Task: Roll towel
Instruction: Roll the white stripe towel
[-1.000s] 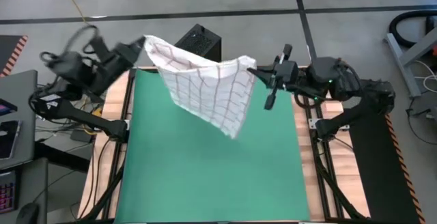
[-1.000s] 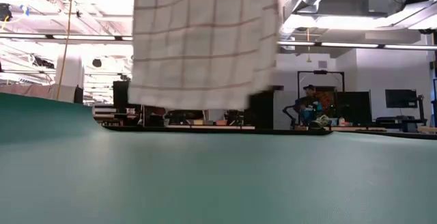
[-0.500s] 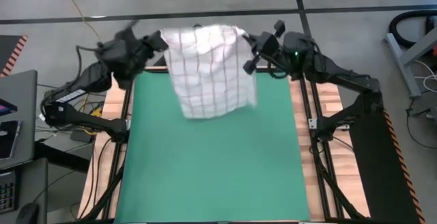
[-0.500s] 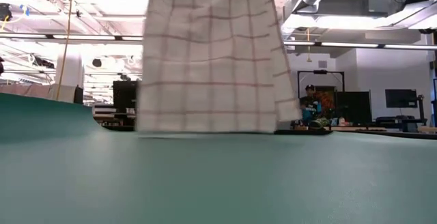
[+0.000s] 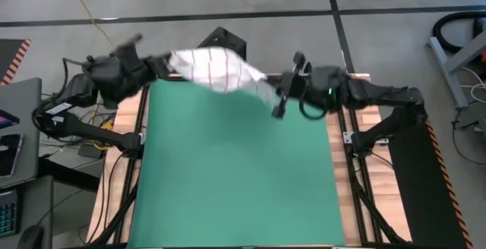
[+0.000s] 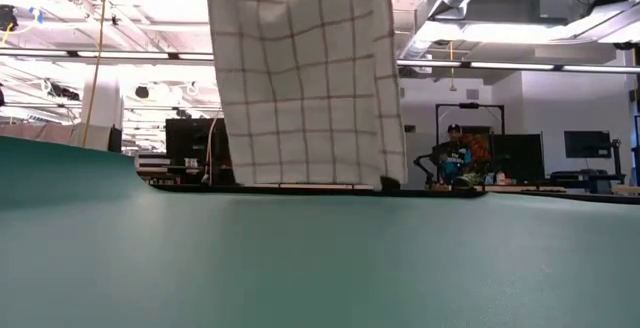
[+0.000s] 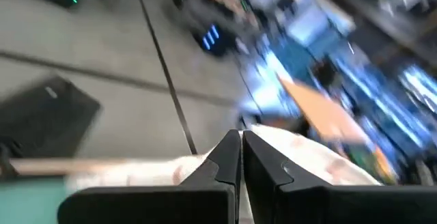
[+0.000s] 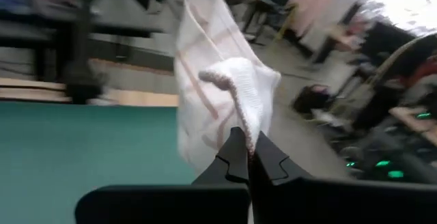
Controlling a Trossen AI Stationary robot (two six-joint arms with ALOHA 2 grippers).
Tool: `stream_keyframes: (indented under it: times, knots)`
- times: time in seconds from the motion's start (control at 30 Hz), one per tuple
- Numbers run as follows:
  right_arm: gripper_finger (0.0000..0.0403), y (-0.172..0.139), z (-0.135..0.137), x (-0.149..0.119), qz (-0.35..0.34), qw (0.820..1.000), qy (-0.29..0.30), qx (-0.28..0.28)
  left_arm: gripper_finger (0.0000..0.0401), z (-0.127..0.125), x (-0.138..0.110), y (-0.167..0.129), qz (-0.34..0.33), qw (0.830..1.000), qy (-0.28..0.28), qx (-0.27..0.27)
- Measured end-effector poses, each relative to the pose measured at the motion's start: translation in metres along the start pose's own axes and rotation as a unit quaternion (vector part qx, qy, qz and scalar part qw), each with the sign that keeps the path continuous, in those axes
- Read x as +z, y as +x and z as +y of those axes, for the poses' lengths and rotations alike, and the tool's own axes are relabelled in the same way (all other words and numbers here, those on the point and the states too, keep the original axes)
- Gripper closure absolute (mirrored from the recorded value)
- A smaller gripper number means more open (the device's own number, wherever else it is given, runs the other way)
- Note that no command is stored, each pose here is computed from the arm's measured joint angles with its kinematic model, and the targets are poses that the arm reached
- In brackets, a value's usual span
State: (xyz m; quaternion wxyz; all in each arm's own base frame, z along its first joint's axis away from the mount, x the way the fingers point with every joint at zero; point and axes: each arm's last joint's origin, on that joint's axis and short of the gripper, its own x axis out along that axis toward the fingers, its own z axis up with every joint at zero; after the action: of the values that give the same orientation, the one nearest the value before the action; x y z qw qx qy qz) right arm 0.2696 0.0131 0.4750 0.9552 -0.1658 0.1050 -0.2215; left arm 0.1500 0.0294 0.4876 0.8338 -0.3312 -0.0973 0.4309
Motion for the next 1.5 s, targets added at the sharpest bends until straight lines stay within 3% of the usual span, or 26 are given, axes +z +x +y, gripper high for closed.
stream_keyframes:
  times: [0.13,0.23,0.33,0.43,0.57,0.73,0.9,1.0,1.13,1.3,1.5]
  knots:
    - [0.0396,-0.021,0.041,0.005,0.002,0.998,0.047,0.052,0.0401,-0.008,-0.023,-0.021,0.098,0.994,0.009,-0.055]
    - [0.0396,-0.044,0.072,0.011,-0.008,0.989,0.102,0.103,0.0401,-0.016,-0.038,-0.041,0.167,0.981,-0.018,-0.101]
    - [0.0396,-0.07,0.097,0.016,-0.018,0.984,0.13,0.12,0.0401,-0.028,-0.056,-0.063,0.203,0.97,-0.036,-0.133]
    - [0.0396,-0.082,0.11,0.018,-0.024,0.985,0.152,0.078,0.0401,-0.035,-0.069,-0.079,0.203,0.968,-0.057,-0.138]
    - [0.0396,-0.089,0.108,0.017,-0.022,0.986,0.163,0.007,0.0401,-0.035,-0.066,-0.081,0.177,0.972,-0.084,-0.131]
    - [0.0396,-0.071,0.092,0.003,0.022,0.988,0.143,-0.056,0.0401,-0.044,-0.058,-0.078,0.123,0.98,-0.054,-0.144]
    - [0.0396,-0.04,0.072,-0.032,0.125,0.975,0.169,-0.071,0.0401,-0.018,-0.066,-0.057,0.118,0.992,-0.023,-0.043]
    - [0.0396,-0.016,0.069,-0.066,0.191,0.964,0.163,-0.085,0.0401,0.007,-0.084,-0.043,0.146,0.988,0.009,0.051]
    - [0.0396,0.012,0.066,-0.112,0.264,0.947,0.165,-0.079,0.0401,0.036,-0.106,-0.024,0.127,0.979,0.063,0.145]
    - [0.0396,0.043,0.062,-0.16,0.274,0.941,0.182,-0.08,0.0401,0.065,-0.139,0.001,0.114,0.963,0.138,0.202]
    - [0.0396,0.064,0.041,-0.191,0.262,0.933,0.223,-0.103,0.0401,0.104,-0.181,0.032,0.102,0.945,0.188,0.246]
